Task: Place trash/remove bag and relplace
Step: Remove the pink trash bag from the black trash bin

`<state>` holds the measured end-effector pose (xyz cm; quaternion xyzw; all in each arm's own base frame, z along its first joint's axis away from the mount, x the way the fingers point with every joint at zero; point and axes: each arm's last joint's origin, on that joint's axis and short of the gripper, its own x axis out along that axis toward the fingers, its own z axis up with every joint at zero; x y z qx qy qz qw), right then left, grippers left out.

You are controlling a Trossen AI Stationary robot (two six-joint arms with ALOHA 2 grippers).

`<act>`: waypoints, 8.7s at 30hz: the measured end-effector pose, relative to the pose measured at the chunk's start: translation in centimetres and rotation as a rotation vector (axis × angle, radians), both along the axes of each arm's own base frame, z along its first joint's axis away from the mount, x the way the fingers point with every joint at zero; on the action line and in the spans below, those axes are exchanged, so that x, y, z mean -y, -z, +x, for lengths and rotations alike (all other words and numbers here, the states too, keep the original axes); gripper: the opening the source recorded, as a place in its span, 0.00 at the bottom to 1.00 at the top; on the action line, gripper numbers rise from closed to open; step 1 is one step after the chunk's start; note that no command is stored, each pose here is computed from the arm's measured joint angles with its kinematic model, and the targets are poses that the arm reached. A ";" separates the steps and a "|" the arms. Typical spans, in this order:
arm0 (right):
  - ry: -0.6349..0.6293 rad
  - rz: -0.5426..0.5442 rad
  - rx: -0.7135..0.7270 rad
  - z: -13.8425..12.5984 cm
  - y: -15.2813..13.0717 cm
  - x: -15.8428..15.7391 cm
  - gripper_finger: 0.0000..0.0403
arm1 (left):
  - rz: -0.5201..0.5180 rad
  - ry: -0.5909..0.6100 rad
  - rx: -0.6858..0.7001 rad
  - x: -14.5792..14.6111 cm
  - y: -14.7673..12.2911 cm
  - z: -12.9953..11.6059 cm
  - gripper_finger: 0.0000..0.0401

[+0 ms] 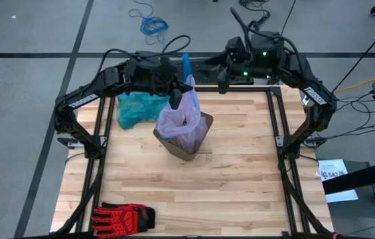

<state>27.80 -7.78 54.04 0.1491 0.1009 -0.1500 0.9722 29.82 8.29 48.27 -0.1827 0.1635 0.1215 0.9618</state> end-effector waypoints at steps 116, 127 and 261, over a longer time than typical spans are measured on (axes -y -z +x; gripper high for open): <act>0.049 -0.125 0.115 2.2 -0.5 1.2 0.18 | -0.049 0.101 -0.077 1.6 0.4 -0.7 0.18; 0.057 -0.130 0.157 0.0 -1.8 0.8 0.68 | -0.057 0.138 -0.072 1.8 0.2 -1.0 0.18; 0.110 -0.346 -0.072 1.3 0.3 2.9 0.00 | 0.637 0.128 -0.648 12.2 4.9 -0.7 0.28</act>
